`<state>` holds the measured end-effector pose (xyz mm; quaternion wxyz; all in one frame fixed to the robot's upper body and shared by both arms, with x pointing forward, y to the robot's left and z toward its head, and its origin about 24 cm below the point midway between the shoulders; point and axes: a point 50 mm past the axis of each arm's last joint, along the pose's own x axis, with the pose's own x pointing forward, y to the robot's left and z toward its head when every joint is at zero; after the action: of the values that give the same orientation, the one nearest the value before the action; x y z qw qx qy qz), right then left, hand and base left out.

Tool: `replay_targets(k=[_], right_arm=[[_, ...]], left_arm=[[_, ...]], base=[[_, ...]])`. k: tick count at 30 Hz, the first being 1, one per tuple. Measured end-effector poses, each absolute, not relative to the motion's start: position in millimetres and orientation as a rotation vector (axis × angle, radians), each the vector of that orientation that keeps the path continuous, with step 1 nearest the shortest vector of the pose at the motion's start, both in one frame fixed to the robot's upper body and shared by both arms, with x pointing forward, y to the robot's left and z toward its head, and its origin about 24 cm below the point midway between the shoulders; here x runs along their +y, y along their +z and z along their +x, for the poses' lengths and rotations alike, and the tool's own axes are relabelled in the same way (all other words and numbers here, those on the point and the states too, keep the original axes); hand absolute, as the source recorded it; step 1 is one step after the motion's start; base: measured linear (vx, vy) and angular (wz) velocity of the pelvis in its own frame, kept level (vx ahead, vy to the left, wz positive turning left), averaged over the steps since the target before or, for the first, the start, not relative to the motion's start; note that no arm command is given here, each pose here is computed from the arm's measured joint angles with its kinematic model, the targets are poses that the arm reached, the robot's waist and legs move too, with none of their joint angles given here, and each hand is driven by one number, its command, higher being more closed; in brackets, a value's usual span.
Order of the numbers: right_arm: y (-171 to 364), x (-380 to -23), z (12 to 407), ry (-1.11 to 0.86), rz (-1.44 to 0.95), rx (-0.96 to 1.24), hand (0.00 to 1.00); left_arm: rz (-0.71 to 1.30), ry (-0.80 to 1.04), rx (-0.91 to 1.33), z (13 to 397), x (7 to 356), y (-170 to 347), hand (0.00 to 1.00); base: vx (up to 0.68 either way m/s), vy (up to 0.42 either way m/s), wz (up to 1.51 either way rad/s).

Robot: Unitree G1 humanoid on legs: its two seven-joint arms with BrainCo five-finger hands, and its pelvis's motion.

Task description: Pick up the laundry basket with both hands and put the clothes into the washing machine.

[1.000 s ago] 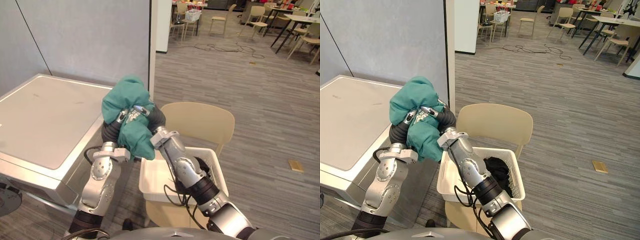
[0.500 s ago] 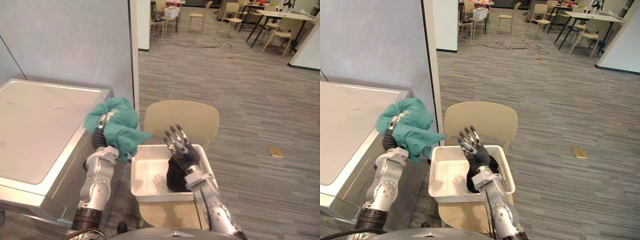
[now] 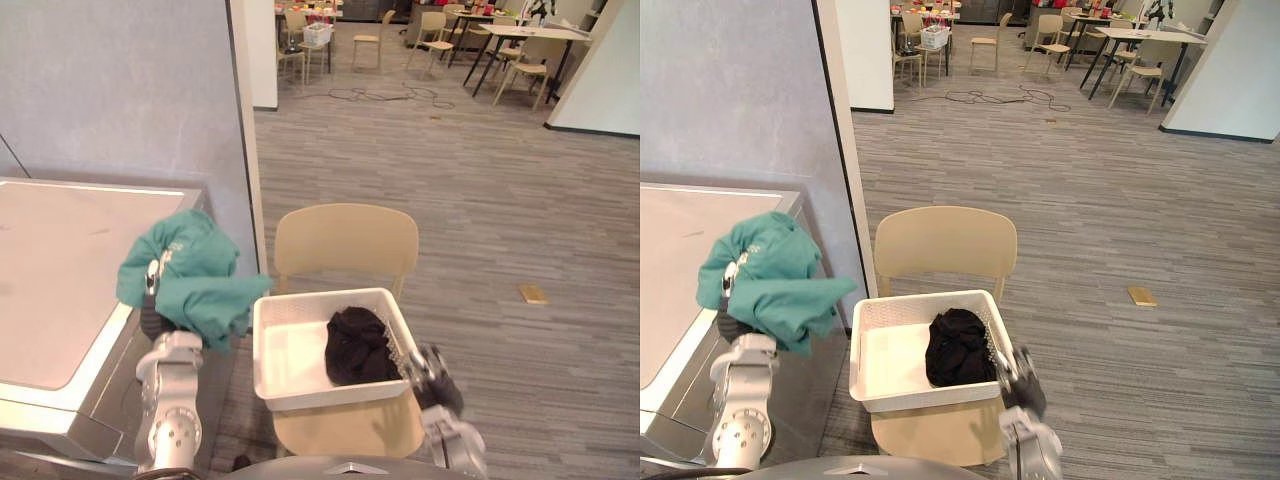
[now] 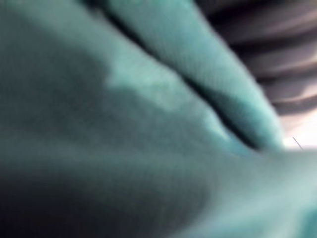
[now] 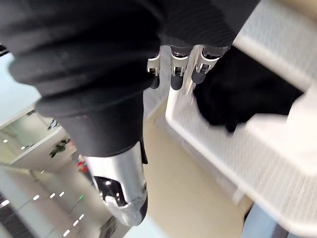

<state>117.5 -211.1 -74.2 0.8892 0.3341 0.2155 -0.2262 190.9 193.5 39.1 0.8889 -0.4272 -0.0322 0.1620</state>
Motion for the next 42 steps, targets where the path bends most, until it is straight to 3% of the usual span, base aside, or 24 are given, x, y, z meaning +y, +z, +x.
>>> replay_targets(k=[5,12,21,29,32,42], right_arm=[[-119,-231,58,-0.719,0.691,0.686,0.00],[-152,-210,12,-0.812,0.696,0.965,0.00],[-157,-218,42,-0.668,0.521,1.029,0.00],[-145,-243,68,-0.719,0.430,0.943,0.00],[-151,-233,63,-0.759,0.496,0.961,0.00],[-157,-225,66,-0.827,0.586,0.977,0.00]], left_arm=[[-0.878,0.333,0.040,169,191,14,1.00],[-0.886,0.344,0.270,151,176,-28,1.00],[-0.908,0.261,0.224,164,165,-17,1.00],[-0.920,0.147,0.029,182,163,26,1.00],[-0.928,0.100,-0.025,192,156,37,1.00],[-0.874,0.063,0.121,201,143,11,1.00]], base=[[-0.01,-0.002,0.02],[-0.02,-0.013,0.14],[-0.04,-0.041,0.23],[-0.11,-0.043,0.63],[-0.15,-0.016,0.68],[-0.19,0.121,0.13]])
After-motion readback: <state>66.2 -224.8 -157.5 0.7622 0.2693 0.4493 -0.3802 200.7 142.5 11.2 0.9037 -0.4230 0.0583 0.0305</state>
